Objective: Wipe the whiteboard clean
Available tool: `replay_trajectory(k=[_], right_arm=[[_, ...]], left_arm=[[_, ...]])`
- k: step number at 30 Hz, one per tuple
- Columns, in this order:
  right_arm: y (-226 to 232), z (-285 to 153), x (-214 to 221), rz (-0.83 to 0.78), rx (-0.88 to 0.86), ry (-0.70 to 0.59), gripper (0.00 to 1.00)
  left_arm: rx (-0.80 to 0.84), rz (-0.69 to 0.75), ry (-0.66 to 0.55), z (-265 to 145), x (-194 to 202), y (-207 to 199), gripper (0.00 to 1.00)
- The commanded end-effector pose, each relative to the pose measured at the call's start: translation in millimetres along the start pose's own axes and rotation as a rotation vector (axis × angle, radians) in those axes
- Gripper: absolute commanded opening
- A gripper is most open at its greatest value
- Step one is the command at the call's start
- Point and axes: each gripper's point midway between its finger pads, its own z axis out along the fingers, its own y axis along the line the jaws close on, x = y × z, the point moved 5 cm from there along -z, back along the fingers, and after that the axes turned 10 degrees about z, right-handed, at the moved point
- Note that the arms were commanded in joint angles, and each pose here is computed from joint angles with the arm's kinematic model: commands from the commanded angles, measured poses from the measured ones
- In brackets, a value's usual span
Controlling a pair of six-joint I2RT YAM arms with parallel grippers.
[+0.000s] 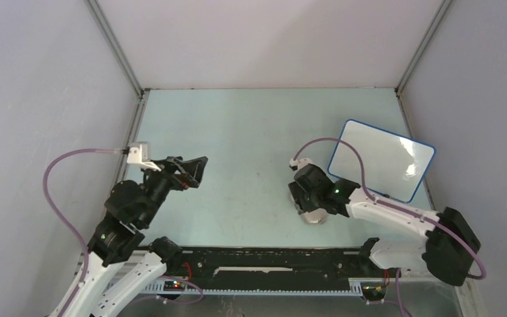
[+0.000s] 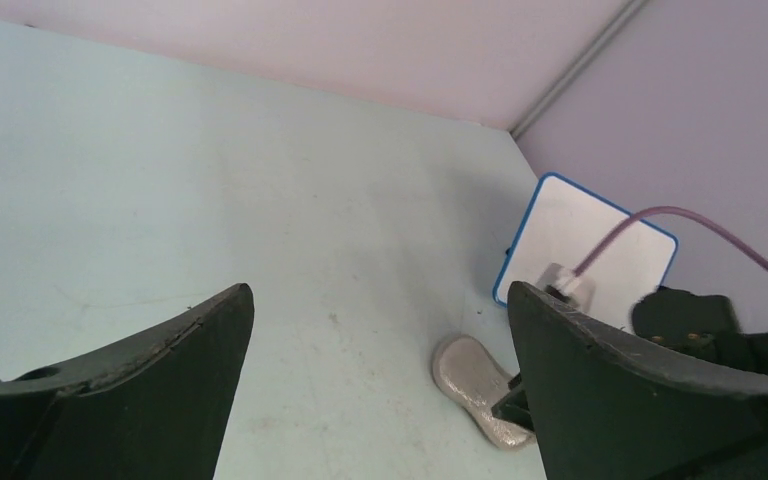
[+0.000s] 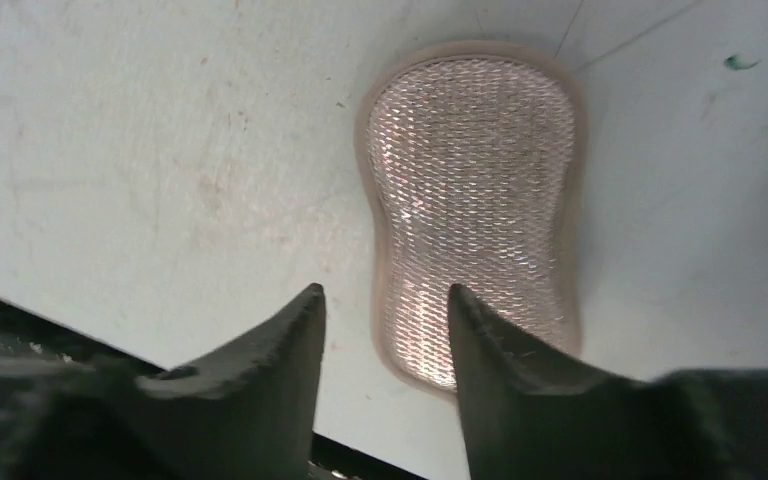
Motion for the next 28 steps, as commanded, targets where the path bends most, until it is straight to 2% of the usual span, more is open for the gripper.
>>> replay_trajectory(k=[1,4,8,14,19,23,28], right_arm=[[8.9,-53.7,-34.3,-0.019,-0.098,-0.161,0.64],[3.4,-106.1,-58.0,-0.020,-0.129,-0.285,0.87],[-5.3,-193.3,-88.1,-0.023,-0.186,-0.506,0.99],[-25.2,-319.3,-110.3,0.003,-0.279,-0.836,1.00],[-49.8,-395.6,-112.7,0.040,-0.288,-1.044,1.00],[-62.8,-432.0,-108.4,0.075,-0.317,-1.162,1.00],[-69.1,-440.6,-102.8,0.091,-0.335,-1.221,0.99]], left_arm=[[-0.091,0.005,-0.059,-24.9,-25.9,11.1,1.00],[-0.102,0.028,-0.107,-38.0,-51.5,10.0,1.00],[-0.097,0.048,-0.175,-54.3,-85.3,5.5,1.00],[-0.069,0.040,-0.313,-90.2,-133.8,-0.9,1.00],[-0.062,0.028,-0.396,-117.4,-160.5,-1.5,1.00],[-0.080,0.027,-0.437,-133.0,-170.6,2.3,1.00],[-0.117,0.031,-0.468,-144.9,-172.2,10.5,1.00]])
